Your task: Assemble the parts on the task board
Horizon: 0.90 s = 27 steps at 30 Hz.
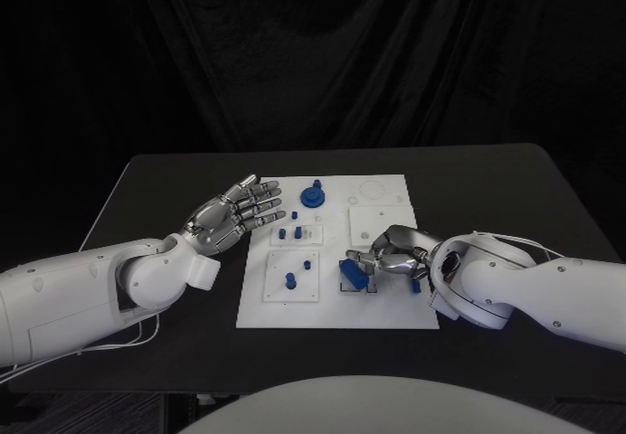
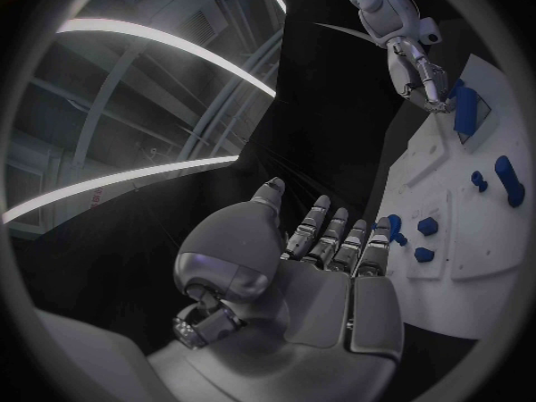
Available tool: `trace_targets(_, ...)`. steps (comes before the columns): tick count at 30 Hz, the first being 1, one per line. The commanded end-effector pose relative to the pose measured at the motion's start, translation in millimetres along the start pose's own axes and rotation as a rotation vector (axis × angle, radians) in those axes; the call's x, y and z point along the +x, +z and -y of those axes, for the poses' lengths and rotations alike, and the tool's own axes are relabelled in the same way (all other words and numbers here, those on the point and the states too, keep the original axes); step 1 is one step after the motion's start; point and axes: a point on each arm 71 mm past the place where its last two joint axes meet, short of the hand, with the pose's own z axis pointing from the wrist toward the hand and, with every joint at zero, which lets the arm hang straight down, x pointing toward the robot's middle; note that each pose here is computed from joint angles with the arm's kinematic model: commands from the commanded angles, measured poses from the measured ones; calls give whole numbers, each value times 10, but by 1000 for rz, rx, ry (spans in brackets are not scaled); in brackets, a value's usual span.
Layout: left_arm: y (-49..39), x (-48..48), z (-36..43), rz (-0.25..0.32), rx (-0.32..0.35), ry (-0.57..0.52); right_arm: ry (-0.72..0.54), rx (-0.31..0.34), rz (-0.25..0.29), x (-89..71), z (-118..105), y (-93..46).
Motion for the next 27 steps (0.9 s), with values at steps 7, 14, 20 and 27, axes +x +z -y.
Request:
trace_targets(7,-7,7,-7,-13,5,-10,20,-25,44,-55,29,-75)
trace_targets(14,-8,6,-11,-14,4,-11,12,-16,14,-44,61,-88)
trace_targets(20,-8,6,-14,-14,4,-11,17,-19,-19,-19,57,-89)
trace_targets(27,-10,2,-15,-14,4,-11,14,-26,-55,17,32,-78)
